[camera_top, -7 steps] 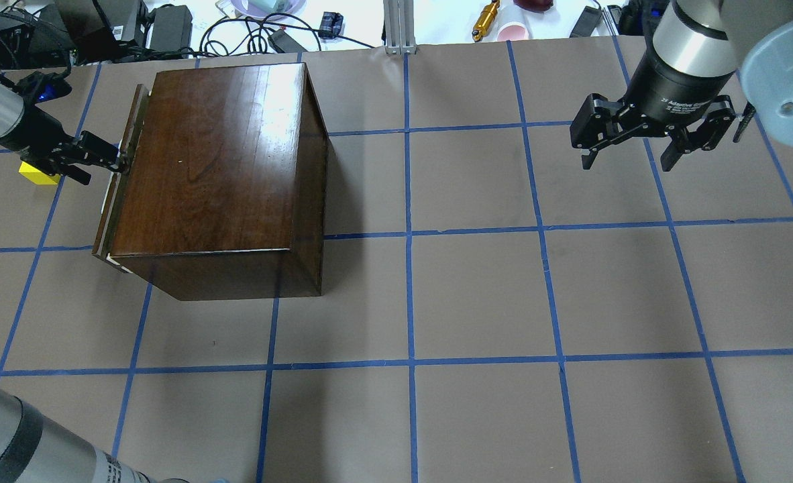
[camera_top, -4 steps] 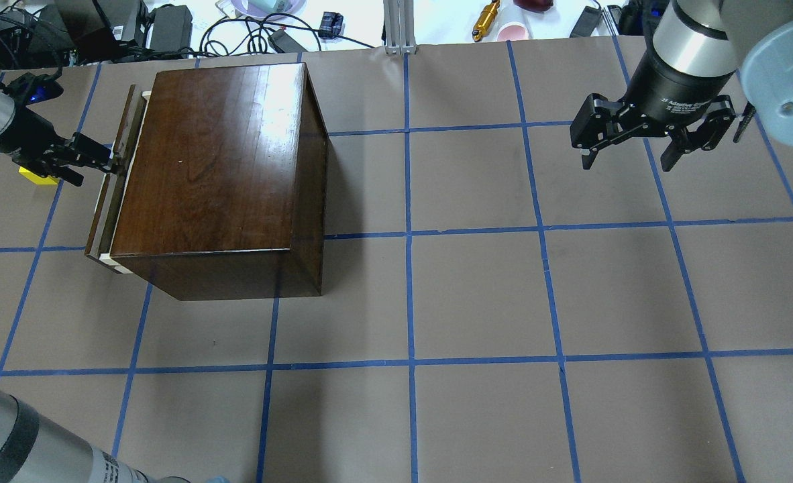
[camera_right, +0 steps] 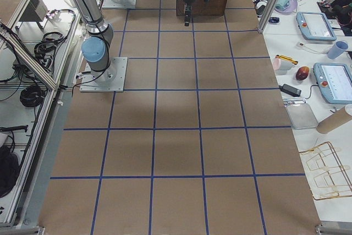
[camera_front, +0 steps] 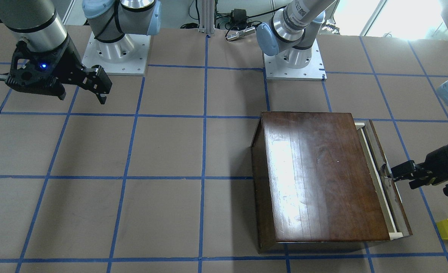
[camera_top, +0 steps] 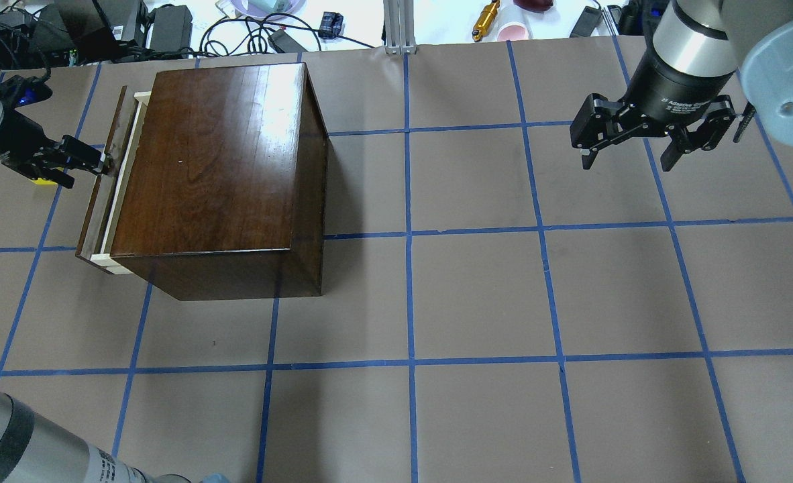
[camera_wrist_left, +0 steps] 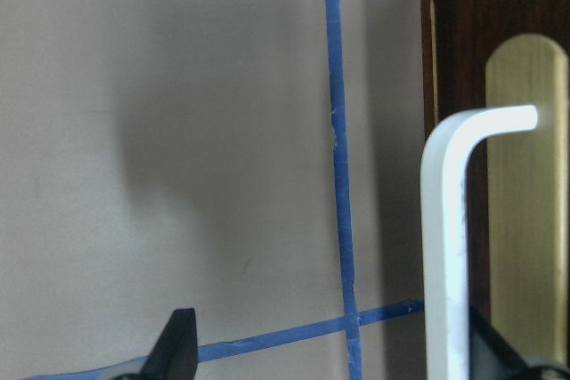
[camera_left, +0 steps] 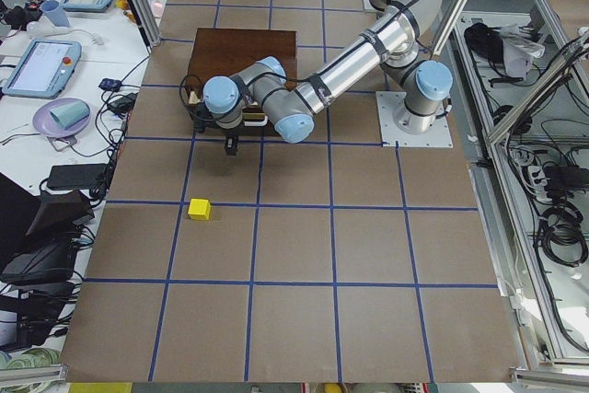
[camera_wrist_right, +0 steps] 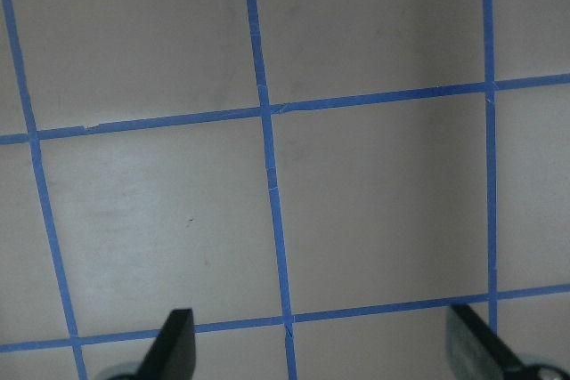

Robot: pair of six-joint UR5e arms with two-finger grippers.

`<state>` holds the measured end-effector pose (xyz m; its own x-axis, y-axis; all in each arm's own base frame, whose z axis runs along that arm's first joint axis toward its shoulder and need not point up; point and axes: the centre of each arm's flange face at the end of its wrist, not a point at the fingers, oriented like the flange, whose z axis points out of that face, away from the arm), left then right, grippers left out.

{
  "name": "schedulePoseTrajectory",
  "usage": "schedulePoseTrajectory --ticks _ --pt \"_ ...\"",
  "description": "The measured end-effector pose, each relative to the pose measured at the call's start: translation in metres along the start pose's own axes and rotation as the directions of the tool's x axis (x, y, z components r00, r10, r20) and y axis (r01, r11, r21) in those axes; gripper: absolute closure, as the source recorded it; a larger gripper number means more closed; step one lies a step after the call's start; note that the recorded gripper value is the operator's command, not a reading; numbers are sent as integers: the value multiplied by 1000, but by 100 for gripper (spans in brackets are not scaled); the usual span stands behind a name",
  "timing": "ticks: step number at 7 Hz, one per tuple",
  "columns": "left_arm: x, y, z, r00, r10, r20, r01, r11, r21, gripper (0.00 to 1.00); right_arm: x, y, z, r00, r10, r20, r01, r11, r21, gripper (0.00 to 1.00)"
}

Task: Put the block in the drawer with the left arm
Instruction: 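Hook the white handle with the left gripper and pull the drawer open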

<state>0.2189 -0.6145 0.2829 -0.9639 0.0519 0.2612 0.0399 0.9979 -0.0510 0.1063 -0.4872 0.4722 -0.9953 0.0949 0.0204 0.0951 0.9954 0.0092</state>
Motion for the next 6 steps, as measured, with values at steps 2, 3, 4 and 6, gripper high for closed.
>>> schedulePoseTrajectory --ticks 2,3,4,6 --pt "-3 1 -2 1000 -3 2 3 1000 3 2 0 0 0 1000 0 0 0 1000 0 0" --pt "-4 1 -4 1000 2 7 -2 1000 4 2 0 0 0 1000 0 0 0 1000 0 0" --pt "-6 0 -6 1000 12 18 -12 1000 1 2 0 0 0 1000 0 0 0 1000 0 0" --pt "-11 2 -10 999 25 35 -25 1000 -6 2 0 0 0 1000 0 0 0 1000 0 0"
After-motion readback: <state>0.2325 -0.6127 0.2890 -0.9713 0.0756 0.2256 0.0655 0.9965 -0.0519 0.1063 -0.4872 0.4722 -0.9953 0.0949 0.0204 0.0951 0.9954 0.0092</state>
